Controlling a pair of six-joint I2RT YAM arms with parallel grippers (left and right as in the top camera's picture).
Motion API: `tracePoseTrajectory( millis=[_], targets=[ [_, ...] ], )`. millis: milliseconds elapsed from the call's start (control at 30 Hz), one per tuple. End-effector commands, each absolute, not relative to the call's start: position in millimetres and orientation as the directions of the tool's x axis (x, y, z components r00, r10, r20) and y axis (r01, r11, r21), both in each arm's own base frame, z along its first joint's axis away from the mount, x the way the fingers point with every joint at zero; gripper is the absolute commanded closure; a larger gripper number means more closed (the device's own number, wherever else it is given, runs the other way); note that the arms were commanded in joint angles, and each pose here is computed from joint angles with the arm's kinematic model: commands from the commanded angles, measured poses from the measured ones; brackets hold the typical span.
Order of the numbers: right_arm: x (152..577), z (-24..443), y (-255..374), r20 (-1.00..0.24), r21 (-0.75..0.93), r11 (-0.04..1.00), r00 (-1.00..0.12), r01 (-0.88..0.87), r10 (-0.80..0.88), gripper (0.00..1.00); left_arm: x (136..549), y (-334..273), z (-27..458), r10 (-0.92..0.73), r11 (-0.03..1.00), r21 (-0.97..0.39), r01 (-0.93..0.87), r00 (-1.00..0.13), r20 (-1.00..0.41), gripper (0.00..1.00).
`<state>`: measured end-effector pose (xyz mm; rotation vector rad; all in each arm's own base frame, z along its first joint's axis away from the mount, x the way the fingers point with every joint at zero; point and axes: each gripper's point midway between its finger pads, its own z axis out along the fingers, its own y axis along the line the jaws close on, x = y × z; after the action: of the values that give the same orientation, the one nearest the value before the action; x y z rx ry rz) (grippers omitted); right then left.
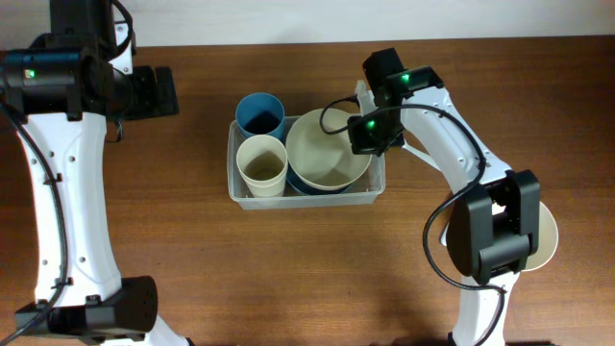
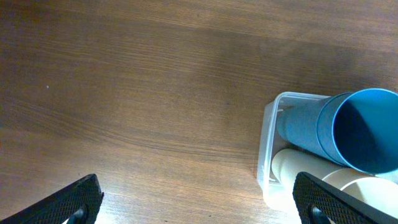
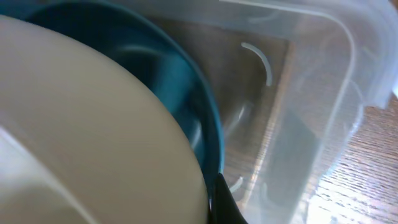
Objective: Pack container
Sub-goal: 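Lower the cream bowl into the blue bowl in the container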
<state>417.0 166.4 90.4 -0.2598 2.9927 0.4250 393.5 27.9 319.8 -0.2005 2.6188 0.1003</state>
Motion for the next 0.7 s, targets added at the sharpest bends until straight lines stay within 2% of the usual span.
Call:
tracePoseTrajectory(
  millis=[0, 67, 133, 200, 433, 567, 667],
  targets=[
    [414, 99, 178, -0.15, 0.293, 0.933, -0.974, -0.21, -0.172, 0.93, 393, 31, 320, -0.133, 0.984, 0.04, -0.175, -0.858, -0.496, 0.0],
    [413, 100, 179, -0.151, 0.294, 0.931, -0.973, -0.215, -0.177, 0.7, 393, 31, 320, -0.133, 0.984, 0.04, -0.175, -0.858, -0.496, 0.0],
    [413, 100, 179, -0.152, 0.293, 0.93, -0.971, -0.221, -0.183, 0.53, 393, 31, 320, -0.133, 0.984, 0.04, -0.175, -0.858, -0.496, 0.0],
    [413, 100, 179, -0.152, 0.293, 0.93, -0.971, -0.221, -0.183, 0.48, 393, 31, 320, -0.133, 0.984, 0.04, -0.175, -0.858, -0.496, 0.0],
    [414, 100, 179, -0.156, 0.292, 0.929, -0.97, -0.227, -0.188, 0.49, 393, 31, 320, -0.133, 0.984, 0.04, -0.175, -0.858, -0.496, 0.0],
    [413, 105, 178, -0.154, 0.291, 0.929, -0.969, -0.23, -0.191, 0.59, 393, 31, 320, -0.133, 0.984, 0.04, -0.175, -0.858, -0.496, 0.0],
    [416, 115, 179, -0.167, 0.291, 0.928, -0.967, -0.234, -0.191, 0.75, 393, 31, 320, -0.133, 0.984, 0.04, -0.175, -0.858, -0.496, 0.0]
  ],
)
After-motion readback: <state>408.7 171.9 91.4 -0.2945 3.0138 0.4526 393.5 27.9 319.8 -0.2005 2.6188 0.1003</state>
